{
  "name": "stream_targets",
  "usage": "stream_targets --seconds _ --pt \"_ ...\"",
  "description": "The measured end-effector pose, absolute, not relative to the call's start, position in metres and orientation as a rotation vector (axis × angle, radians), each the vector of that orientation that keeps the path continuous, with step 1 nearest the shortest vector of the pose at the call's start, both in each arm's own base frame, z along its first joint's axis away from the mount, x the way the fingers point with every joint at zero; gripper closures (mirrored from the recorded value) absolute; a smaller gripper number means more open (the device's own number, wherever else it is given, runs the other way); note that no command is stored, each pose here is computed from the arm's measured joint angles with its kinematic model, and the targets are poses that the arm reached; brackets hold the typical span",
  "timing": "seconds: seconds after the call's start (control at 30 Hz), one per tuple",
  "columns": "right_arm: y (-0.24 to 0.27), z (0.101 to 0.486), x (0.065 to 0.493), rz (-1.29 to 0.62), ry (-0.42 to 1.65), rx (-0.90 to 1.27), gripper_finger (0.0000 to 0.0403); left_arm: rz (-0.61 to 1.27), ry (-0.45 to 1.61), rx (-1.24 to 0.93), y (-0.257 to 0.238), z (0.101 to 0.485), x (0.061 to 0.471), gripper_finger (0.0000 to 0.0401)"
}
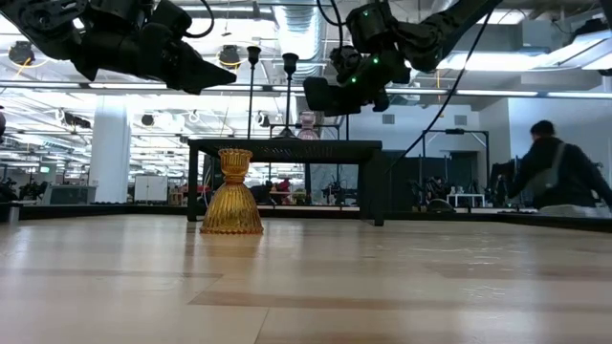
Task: Pick & Place candle stick holders
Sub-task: Put the pink glass candle holder on the shelf
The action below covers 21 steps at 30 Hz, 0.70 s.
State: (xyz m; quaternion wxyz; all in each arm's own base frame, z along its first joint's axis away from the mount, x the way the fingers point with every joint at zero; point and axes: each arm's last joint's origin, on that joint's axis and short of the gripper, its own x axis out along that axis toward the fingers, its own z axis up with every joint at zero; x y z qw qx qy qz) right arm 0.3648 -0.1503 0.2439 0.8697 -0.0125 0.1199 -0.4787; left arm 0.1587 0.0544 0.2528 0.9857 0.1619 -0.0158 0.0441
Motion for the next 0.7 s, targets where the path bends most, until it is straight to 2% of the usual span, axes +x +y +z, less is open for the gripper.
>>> stream_targets --seconds 0.1,0.27,0.7 --pt "-0.157 0.244 0.362 -1.012 0.255 -0.023 0.0403 0.089 -0.032 0.326 0.054 0.253 0.159 0.0393" --pt "-0.164 0.244 0.362 -0.878 0.242 0.012 0.0403 0.089 -0.032 0.326 0.054 0.253 0.159 0.0393" --pt "-0.165 0.244 0.364 -0.718 0.23 0.035 0.0403 0.089 -0.032 0.326 0.054 0.253 0.159 0.0393"
